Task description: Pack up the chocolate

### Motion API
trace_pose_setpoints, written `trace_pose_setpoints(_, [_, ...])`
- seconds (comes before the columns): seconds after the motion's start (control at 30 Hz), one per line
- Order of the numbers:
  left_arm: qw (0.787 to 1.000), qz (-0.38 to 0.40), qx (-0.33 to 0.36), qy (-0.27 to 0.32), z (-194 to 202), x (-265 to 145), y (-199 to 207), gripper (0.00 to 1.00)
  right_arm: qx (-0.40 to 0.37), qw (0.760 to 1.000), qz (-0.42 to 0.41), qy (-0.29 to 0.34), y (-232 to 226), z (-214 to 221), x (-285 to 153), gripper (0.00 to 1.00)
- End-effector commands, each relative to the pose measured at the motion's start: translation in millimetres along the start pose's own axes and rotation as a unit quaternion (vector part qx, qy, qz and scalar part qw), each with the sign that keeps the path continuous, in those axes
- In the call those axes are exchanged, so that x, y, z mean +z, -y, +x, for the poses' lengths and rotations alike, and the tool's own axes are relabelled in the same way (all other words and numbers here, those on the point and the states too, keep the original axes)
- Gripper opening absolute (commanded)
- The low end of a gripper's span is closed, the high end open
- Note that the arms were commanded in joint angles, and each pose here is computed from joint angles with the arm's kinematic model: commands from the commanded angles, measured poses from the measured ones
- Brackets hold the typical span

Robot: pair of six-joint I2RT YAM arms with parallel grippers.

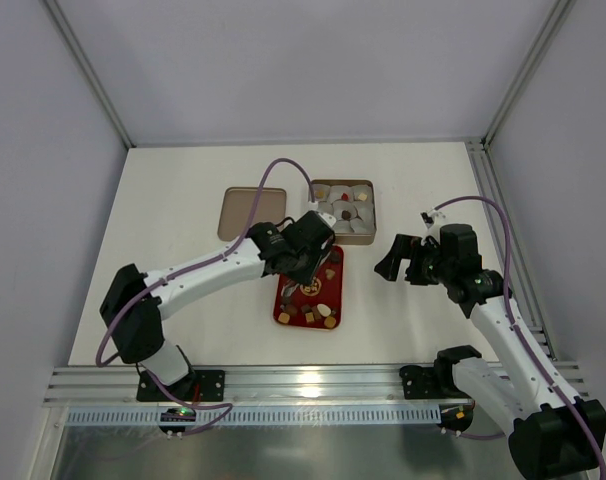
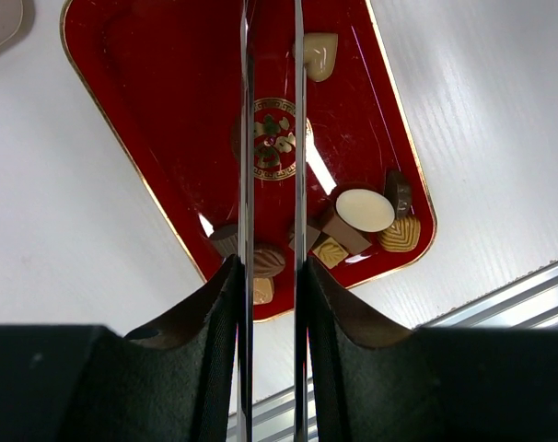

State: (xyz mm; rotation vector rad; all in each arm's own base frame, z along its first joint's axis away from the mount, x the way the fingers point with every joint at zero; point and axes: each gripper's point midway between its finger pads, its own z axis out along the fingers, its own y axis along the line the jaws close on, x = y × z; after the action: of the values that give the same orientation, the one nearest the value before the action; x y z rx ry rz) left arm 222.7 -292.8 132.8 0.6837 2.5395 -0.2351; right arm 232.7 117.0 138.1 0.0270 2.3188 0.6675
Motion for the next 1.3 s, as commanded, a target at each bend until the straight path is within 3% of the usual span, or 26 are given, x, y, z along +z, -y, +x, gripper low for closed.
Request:
trace_pose_setpoints(0.0, [1.0, 0.0, -0.008, 0.022, -4.9, -13.5, -2.8, 0.32, -0.012, 1.0, -0.009, 0.009, -4.3, -5.6, 1.8, 1.0])
trace_pose_setpoints(0.63, [0.998, 0.019, -0.015, 0.061, -25.7, -27.9, 4.0, 0.4, -0.015, 1.0, -0.006, 0.007, -4.1, -4.7, 2.7, 1.0])
trace_pose_setpoints(1.27, [0.998, 0.029, 0.004, 0.049, -32.2, 1.7, 17.7, 0.39, -0.015, 1.0, -0.007, 0.003, -5.0, -2.8, 3.3, 1.0])
